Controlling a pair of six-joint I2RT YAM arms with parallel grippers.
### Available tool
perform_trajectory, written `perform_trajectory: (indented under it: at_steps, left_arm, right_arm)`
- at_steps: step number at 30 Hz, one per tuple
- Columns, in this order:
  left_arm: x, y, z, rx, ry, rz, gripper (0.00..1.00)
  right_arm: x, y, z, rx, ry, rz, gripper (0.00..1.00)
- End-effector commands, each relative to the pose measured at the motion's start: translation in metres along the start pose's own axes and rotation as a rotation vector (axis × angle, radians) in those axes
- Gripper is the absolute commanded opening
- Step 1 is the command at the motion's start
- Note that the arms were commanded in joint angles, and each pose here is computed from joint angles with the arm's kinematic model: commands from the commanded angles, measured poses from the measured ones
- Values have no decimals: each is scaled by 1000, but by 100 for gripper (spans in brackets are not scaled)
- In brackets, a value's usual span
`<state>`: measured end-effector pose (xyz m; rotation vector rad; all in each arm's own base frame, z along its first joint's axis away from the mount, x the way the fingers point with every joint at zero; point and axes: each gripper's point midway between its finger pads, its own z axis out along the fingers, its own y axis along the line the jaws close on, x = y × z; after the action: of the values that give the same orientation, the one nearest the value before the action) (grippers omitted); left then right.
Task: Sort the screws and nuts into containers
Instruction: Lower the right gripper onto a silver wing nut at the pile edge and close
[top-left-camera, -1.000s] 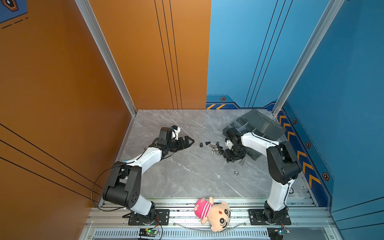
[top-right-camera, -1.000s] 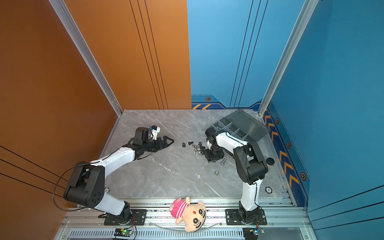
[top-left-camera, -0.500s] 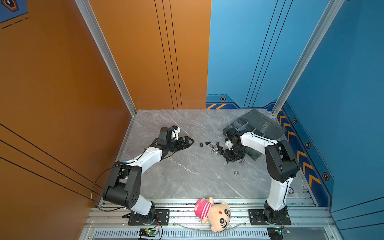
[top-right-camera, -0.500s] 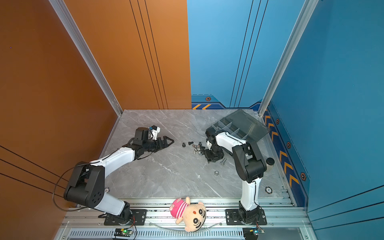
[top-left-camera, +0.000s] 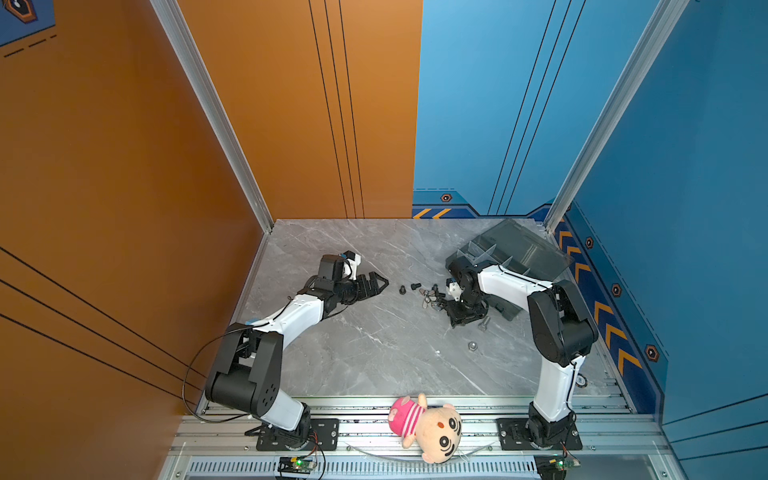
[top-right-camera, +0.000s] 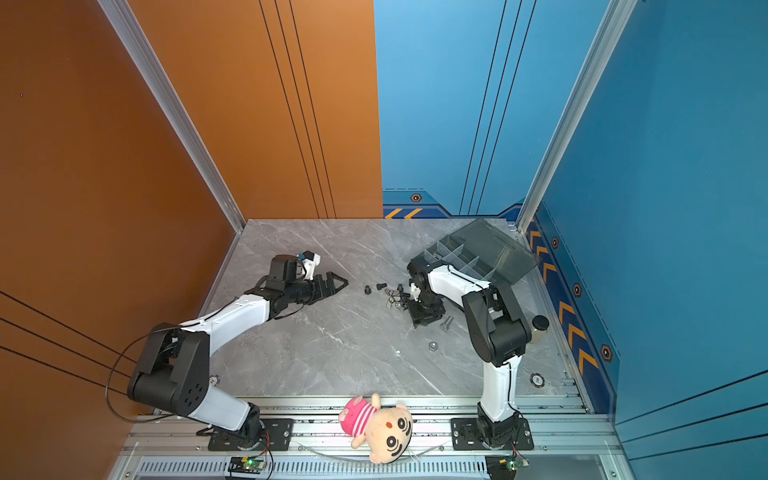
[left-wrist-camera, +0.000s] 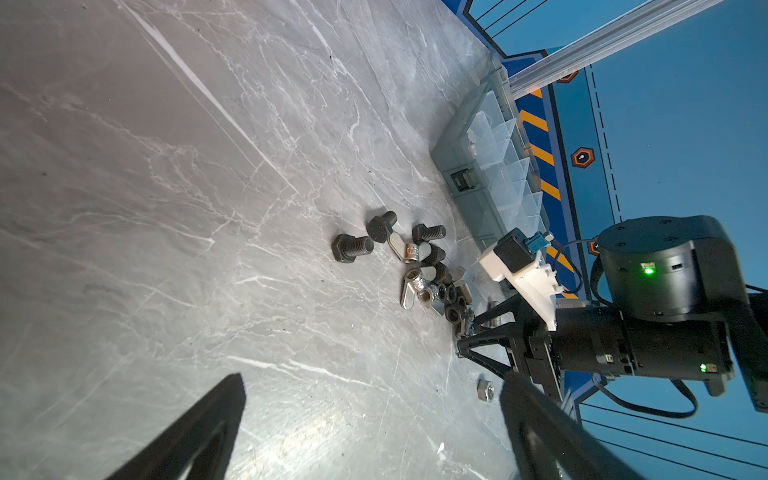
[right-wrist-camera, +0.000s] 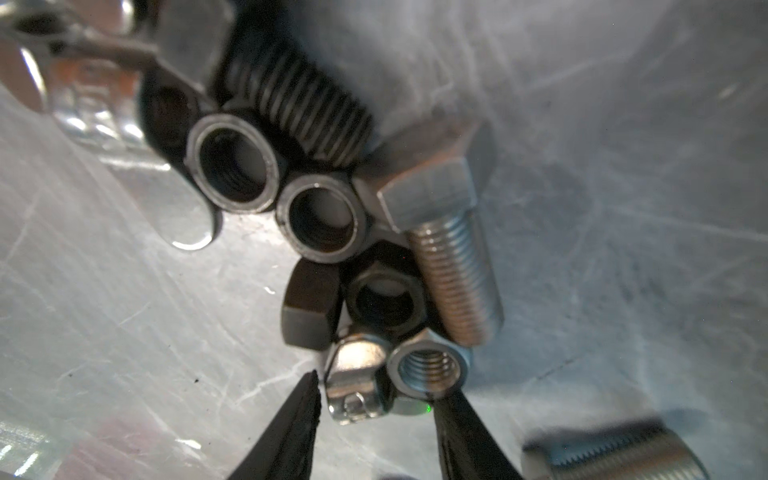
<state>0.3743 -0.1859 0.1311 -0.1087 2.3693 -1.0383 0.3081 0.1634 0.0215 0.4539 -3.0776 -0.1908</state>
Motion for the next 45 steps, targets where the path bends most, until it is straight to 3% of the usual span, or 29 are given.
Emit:
perform_trajectory:
  at_steps: [1,7,19,31,45]
  left_arm:
    - [3,0,1,5,19,4,98]
    - [4,1,1,7,22,4,98]
    - [4,1,2,14,28,5,98]
    - [3,2,5,25,36,3,98]
    - [4,3,3,23,33,0,98]
  right_arm:
    - [2,7,9,-14,29,11,46]
    - [3,14,14,-21,29,17,51]
    - [19,34,21,-14,39,27,51]
    - [-3,27,26,11,-28,152,50]
    - [-14,17,31,45,-95,207,45]
